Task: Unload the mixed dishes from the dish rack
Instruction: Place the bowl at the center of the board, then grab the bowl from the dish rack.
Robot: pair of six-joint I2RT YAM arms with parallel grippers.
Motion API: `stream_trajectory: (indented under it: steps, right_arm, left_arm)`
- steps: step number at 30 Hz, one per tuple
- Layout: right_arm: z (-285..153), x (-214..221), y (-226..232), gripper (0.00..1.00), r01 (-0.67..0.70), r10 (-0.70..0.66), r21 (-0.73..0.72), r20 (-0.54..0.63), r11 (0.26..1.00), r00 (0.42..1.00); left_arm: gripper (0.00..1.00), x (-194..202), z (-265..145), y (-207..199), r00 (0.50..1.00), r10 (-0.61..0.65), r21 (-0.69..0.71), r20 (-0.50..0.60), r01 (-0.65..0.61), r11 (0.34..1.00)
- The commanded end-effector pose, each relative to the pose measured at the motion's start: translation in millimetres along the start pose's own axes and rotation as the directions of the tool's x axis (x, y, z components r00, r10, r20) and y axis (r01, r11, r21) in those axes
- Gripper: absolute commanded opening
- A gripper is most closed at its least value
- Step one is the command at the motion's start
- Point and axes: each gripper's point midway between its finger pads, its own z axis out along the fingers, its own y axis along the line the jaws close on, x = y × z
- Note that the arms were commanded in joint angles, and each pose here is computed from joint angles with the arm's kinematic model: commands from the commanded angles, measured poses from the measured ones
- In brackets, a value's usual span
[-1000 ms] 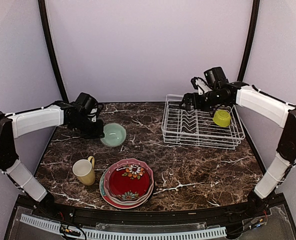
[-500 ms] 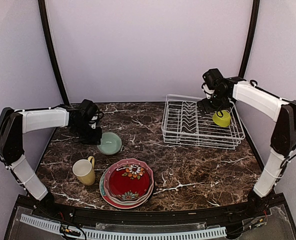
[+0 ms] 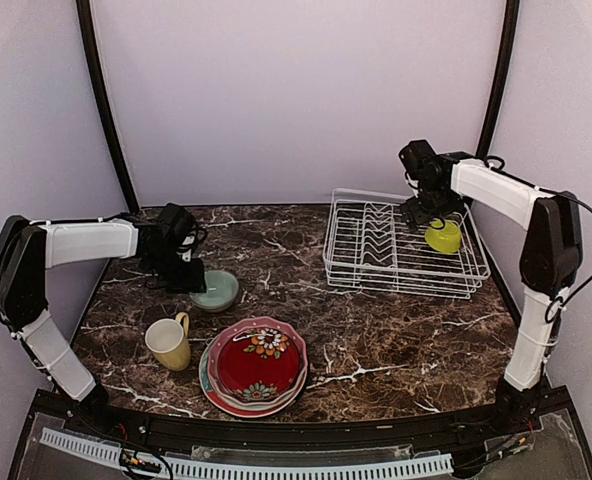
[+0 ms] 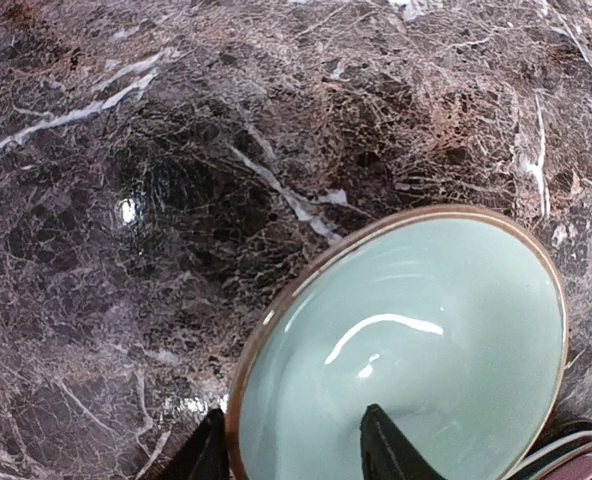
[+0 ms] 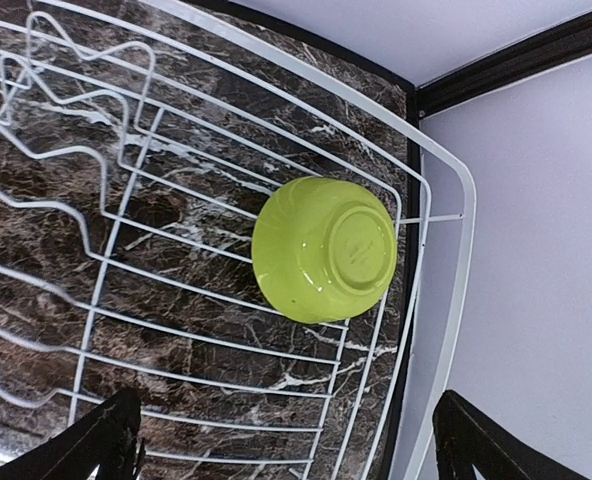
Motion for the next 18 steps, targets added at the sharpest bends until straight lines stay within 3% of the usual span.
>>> stream_trajectory:
  steps: [1, 8, 18]
  right_arm:
    - [34, -4, -17, 0.99, 0.015, -0.008, 0.119, -0.057, 0.993, 0.998]
    - [83, -13, -16, 0.99, 0.055, -0.035, 0.177, -0.114, 0.983, 0.993]
    - [123, -20, -12, 0.99, 0.007, 0.027, 0.288, -0.113, 0.958, 0.993]
  left_arm:
    - [0.49, -6, -24, -1, 0.998, 0.014, 0.022, 0.063, -0.016, 1.000]
    - [0.63, -20, -54, -9, 0.989, 0.038, 0.058, 0.145, -0.047, 0.997]
    - [0.69, -35, -91, -25, 0.971, 0.025, 0.143, 0.238, -0.060, 0.988]
